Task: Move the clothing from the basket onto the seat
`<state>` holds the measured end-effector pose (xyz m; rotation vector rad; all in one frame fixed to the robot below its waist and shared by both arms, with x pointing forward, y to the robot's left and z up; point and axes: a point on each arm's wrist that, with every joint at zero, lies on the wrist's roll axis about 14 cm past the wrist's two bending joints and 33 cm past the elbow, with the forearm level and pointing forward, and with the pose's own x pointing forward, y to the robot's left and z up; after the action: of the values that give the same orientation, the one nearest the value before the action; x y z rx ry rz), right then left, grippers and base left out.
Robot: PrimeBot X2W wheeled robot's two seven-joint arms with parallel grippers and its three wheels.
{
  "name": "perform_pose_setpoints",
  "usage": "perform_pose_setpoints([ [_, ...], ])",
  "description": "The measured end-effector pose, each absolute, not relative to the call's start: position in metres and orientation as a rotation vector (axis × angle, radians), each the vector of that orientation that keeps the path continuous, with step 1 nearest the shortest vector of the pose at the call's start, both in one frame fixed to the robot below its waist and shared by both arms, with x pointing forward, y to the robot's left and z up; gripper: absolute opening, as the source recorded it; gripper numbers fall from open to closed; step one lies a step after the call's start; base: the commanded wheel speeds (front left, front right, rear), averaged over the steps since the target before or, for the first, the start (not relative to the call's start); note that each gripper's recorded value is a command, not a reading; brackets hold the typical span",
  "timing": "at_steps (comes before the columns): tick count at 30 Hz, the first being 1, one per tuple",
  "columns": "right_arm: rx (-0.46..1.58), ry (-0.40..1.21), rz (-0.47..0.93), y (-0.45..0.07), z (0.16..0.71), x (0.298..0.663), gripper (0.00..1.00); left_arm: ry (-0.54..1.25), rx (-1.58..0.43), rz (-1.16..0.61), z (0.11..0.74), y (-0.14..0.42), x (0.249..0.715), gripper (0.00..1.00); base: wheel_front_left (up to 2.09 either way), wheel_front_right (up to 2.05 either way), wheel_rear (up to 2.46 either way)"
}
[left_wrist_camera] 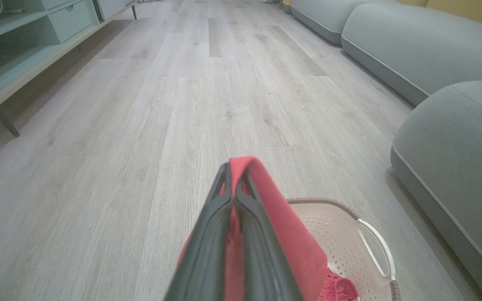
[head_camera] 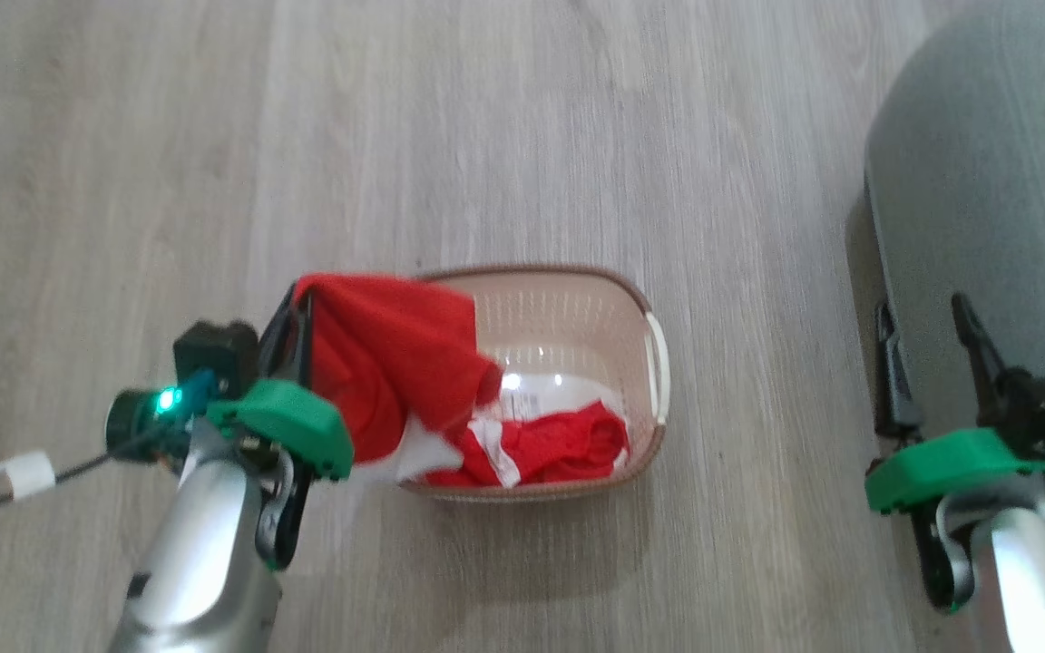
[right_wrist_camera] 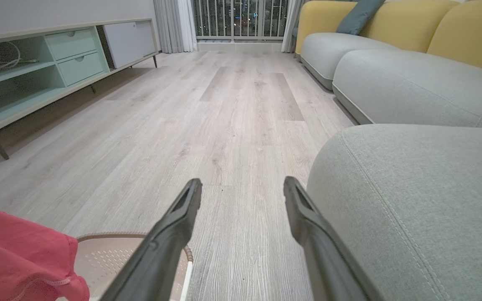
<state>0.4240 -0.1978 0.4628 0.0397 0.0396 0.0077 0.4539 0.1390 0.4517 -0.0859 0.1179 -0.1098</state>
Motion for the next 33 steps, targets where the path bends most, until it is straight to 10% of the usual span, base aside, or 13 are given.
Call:
perform_pose_setpoints([
  [33,-0.034,0.017,0.258,-0.124,0.478,0.390,1.00,-0.011,-0.087,-0.075,0.499,0.159,0.410,0.00,0.00,0.00,0.00],
])
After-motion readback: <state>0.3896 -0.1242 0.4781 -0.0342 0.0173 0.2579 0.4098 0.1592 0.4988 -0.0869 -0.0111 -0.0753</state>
